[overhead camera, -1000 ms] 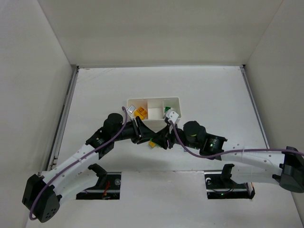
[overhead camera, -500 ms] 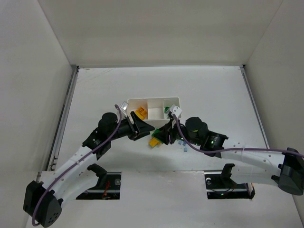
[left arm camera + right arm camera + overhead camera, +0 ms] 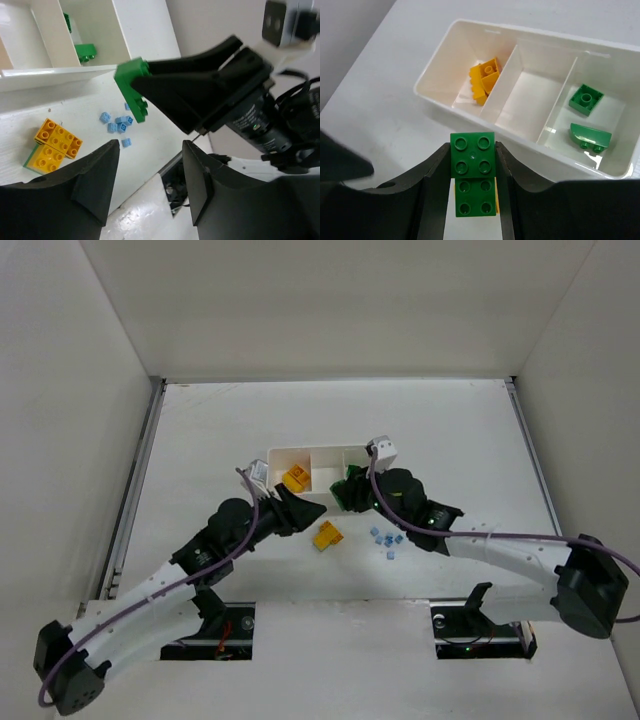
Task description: Sort the legos into containers by color
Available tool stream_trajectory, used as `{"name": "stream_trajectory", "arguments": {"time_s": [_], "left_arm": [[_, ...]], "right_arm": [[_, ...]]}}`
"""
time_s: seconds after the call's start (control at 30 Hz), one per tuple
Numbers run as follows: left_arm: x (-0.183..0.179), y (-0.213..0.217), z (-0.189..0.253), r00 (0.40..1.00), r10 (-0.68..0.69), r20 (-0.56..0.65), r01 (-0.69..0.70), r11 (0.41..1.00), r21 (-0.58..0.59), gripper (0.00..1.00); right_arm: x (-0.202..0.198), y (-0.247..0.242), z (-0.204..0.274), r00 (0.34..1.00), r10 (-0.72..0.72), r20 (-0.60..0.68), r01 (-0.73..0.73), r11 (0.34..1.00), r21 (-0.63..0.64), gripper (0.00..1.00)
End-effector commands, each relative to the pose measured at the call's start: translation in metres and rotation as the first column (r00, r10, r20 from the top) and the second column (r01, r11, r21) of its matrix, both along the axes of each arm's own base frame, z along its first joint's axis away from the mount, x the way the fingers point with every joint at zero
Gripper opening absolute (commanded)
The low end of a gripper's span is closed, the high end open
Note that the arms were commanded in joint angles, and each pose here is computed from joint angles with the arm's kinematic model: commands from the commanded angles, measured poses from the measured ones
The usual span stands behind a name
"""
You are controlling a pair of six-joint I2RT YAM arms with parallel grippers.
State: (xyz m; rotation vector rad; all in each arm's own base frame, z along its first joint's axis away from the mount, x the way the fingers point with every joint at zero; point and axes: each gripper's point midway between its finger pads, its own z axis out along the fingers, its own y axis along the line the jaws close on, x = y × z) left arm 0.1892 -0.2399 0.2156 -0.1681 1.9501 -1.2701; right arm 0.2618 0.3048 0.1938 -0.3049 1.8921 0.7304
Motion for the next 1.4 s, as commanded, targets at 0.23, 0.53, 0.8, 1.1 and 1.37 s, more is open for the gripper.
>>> {"name": "stream_trajectory", "arguments": {"time_s": [0.23, 0.53, 0.8, 1.1, 1.37], "left_arm": [[0.020, -0.035, -0.008, 0.977, 0.082, 0.197, -0.115, 0.980, 0.165, 0.48], [0.035, -0.038, 0.005, 0.962, 0.152, 0.228, -0.176, 0.980, 0.088, 0.46], [0.041, -0.054, 0.011, 0.957, 0.140, 0.253, -0.163, 0.984, 0.071, 0.39], [0.047, -0.061, 0.013, 0.953, 0.149, 0.266, -0.168, 0.984, 0.052, 0.28], [0.045, -0.062, 0.006, 0.955, 0.136, 0.262, -0.160, 0.984, 0.073, 0.10]], "right_arm": [[0.033, 0.007, 0.039, 0.977, -0.212, -0.023, 0.213, 0.959, 0.188, 0.23], [0.022, 0.003, 0.043, 0.981, -0.187, -0.051, 0.194, 0.949, 0.248, 0.23], [0.010, 0.012, 0.041, 0.989, -0.115, -0.094, 0.139, 0.939, 0.314, 0.24], [0.007, 0.013, 0.037, 0.989, -0.093, -0.112, 0.125, 0.934, 0.334, 0.24], [0.010, -0.003, 0.052, 0.990, -0.088, -0.107, 0.123, 0.914, 0.387, 0.23]]}}
